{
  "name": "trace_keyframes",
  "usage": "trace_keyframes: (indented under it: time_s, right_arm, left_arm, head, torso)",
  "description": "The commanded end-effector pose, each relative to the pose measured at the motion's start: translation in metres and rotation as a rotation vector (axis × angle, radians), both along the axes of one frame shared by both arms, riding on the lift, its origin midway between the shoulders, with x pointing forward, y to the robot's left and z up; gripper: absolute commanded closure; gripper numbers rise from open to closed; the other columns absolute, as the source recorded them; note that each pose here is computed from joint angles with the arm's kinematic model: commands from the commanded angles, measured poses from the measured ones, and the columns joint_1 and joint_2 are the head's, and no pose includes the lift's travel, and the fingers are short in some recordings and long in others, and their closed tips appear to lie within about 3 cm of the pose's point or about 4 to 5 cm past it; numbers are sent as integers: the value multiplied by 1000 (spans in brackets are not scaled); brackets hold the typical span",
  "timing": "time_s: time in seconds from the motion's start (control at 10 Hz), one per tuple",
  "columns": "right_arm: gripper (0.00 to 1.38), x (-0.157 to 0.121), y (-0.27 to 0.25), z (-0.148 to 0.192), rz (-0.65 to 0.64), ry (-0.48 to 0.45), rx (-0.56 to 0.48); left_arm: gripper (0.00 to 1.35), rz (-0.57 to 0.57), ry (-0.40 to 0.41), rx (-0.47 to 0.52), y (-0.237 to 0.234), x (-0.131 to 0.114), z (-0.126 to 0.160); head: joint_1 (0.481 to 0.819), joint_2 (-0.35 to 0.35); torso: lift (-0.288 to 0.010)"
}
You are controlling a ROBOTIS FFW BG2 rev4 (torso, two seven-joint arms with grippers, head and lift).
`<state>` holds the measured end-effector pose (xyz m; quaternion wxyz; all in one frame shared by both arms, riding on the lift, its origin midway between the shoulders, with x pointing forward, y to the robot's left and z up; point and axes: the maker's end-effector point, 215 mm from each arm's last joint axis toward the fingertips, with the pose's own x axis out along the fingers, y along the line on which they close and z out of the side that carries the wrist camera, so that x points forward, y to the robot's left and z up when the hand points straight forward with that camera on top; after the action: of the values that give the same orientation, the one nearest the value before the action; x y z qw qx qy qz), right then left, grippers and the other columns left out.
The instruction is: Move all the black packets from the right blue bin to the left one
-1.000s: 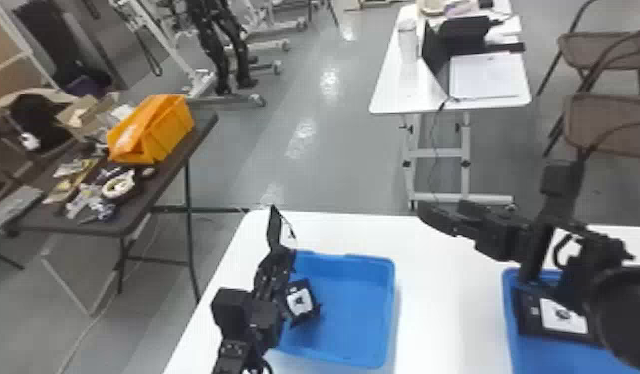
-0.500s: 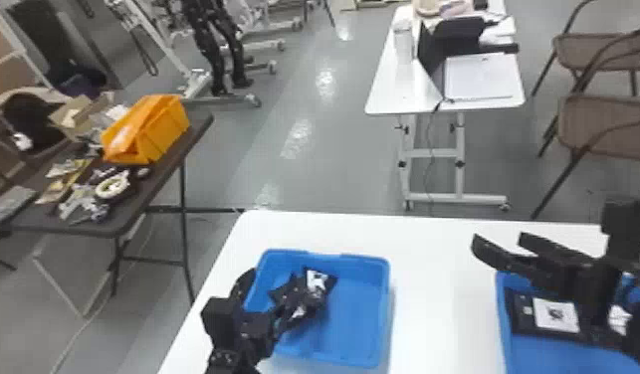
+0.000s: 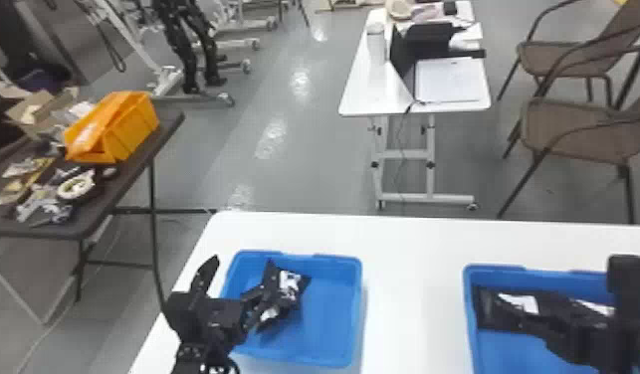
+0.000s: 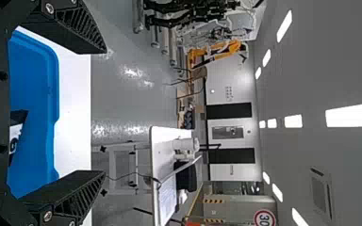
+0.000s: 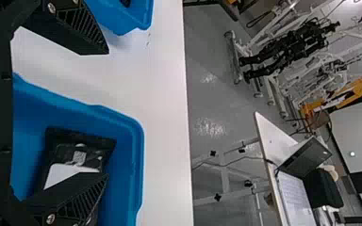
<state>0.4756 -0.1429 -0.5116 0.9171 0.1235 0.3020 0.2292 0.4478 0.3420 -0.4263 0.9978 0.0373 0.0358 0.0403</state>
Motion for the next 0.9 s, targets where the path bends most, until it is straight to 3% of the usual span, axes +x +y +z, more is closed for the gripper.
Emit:
trace_keyframes:
  time_s: [0.0, 0.3, 0.8]
  right_arm:
    - [94, -11, -25, -23, -17, 32, -51]
    - [94, -16, -29, -57, -33, 62, -67]
    - [91, 11, -40, -80, -103, 48, -139]
  left_arm:
    - [114, -6, -17, -7, -4, 3, 5]
    - [110, -26, -17, -9, -10, 4, 5]
    - [113, -50, -16, -7, -17, 6, 5]
  head:
    - [695, 243]
    - [695, 195]
    - [695, 177]
  torso:
    - [0]
    - [0]
    - [0]
